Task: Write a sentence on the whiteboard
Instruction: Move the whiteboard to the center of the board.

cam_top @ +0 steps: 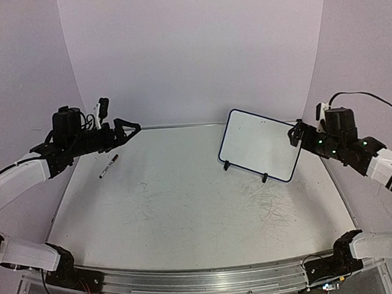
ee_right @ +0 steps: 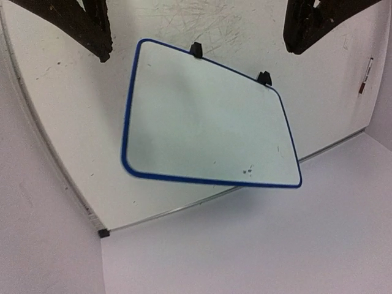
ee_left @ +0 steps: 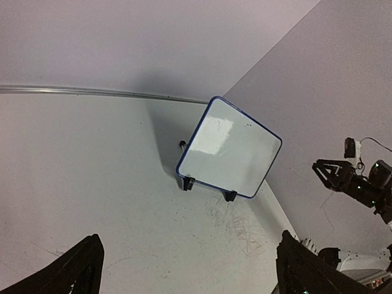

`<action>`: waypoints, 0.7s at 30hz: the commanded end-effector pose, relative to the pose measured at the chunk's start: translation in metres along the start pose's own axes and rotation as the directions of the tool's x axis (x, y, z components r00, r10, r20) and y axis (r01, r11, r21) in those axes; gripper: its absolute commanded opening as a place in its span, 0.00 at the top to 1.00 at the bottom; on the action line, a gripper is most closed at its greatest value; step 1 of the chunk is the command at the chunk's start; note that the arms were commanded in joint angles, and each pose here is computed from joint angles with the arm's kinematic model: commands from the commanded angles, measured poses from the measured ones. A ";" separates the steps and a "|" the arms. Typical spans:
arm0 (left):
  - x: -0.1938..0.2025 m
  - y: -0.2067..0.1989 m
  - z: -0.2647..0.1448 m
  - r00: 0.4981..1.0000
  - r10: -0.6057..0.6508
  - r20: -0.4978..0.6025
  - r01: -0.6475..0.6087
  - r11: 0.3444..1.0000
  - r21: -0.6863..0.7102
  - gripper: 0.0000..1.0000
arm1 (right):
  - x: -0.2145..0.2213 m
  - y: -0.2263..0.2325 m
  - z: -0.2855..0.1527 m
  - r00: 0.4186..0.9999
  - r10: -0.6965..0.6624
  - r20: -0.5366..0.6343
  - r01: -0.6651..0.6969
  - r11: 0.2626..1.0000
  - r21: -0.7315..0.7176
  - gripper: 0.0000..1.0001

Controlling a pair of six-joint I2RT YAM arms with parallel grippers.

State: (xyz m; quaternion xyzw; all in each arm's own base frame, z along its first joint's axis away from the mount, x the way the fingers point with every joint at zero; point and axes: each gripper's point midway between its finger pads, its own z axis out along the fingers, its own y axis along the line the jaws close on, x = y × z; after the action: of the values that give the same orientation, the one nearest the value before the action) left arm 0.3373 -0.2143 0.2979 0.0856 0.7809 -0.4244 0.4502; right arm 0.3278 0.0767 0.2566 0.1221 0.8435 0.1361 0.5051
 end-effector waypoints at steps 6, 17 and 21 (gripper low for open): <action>0.070 -0.008 0.046 0.982 -0.060 -0.178 0.059 0.998 -0.009 0.01 | 0.093 0.056 0.073 0.954 0.166 -0.248 -0.153 0.986 0.071 0.02; 0.148 -0.041 0.071 0.941 -0.014 -0.337 0.018 1.000 0.008 0.01 | 0.049 -0.008 0.069 0.992 0.081 -0.095 -0.072 0.993 0.097 0.02; 0.163 -0.047 0.076 0.933 -0.004 -0.360 0.009 1.000 0.014 0.01 | 0.035 -0.030 0.067 0.995 0.080 -0.060 -0.077 0.996 0.047 0.02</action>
State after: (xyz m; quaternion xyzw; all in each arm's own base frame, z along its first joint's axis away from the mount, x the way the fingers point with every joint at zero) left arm 0.2669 -0.3344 0.1904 0.1641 0.8424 -0.4209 0.2937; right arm 0.3626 0.0796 0.1722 0.1996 0.8700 0.1187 0.4348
